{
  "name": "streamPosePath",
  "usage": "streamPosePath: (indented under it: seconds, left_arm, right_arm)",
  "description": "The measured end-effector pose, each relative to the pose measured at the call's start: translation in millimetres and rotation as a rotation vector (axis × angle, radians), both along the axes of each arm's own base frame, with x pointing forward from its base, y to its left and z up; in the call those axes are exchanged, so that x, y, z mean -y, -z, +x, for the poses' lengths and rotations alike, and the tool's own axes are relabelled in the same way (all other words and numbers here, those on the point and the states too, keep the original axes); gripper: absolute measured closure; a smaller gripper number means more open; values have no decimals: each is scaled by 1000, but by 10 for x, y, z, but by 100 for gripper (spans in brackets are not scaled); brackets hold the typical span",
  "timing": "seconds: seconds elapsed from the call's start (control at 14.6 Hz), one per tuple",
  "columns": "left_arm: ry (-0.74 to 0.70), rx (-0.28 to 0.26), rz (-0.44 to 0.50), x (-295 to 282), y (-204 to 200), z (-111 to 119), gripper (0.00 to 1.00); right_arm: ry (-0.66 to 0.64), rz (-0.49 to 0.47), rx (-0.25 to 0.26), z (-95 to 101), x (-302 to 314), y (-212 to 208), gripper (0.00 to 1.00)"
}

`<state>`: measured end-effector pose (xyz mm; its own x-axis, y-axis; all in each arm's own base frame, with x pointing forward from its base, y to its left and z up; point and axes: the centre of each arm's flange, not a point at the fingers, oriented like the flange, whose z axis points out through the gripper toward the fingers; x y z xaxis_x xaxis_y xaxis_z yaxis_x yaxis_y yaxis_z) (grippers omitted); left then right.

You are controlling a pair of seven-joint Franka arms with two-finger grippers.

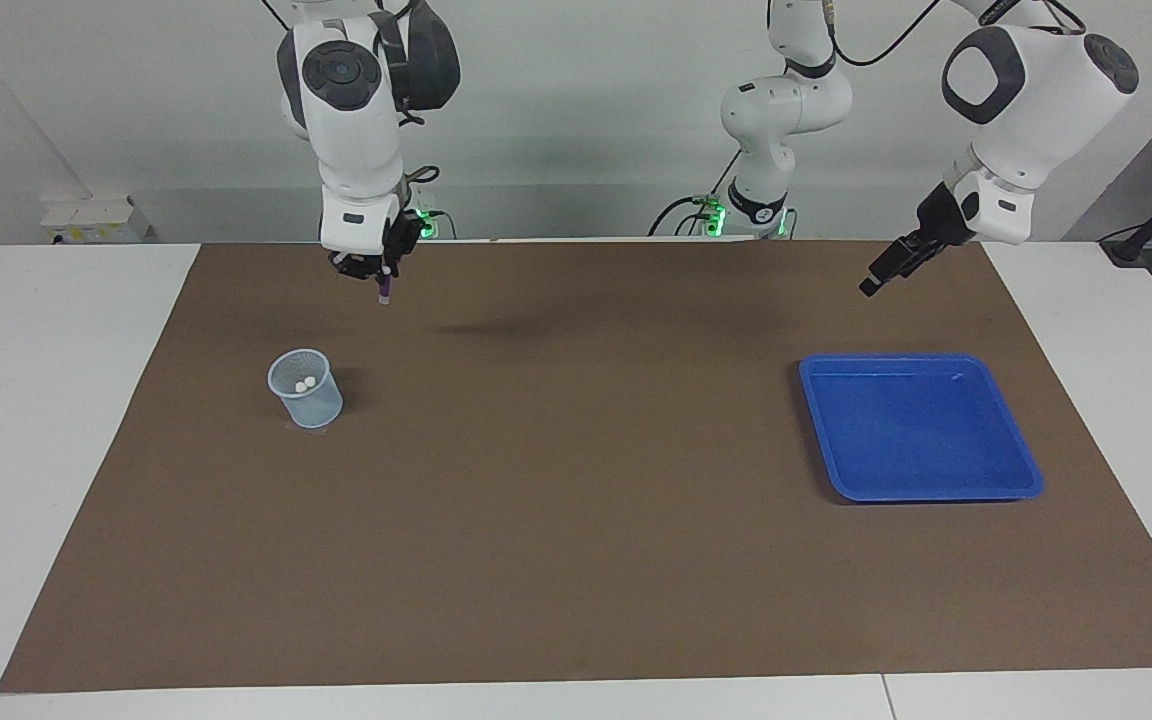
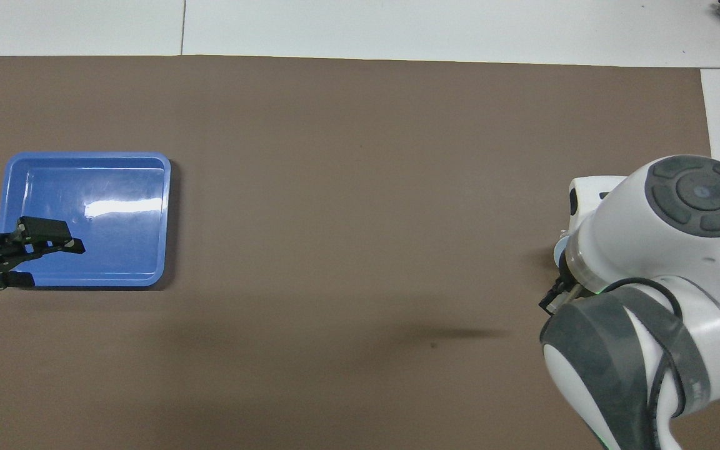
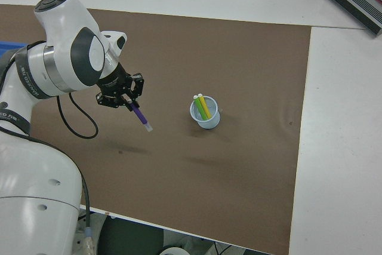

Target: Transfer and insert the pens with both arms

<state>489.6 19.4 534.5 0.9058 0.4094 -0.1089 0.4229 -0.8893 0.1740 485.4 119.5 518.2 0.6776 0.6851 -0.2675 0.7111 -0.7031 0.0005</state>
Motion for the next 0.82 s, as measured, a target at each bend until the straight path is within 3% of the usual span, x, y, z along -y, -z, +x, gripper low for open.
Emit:
streamPosePath:
  seconds: [0.21,0.41,0.55,0.82]
  left_arm:
    - [33,43,47,-37,-198,68,0]
    - [54,71,79,-18,-330,126,0]
    - [74,85,105,27,-399,162,0]
    - [111,137,117,169,-655,319,0]
  right_arm:
    - [-190,-46,-25,88,386,-34,82]
    - [-300,-29,44,250,654,-20,82]
    - [-327,-17,84,317,901,148,82]
    - [-317,8,112,304,1017,419,82]
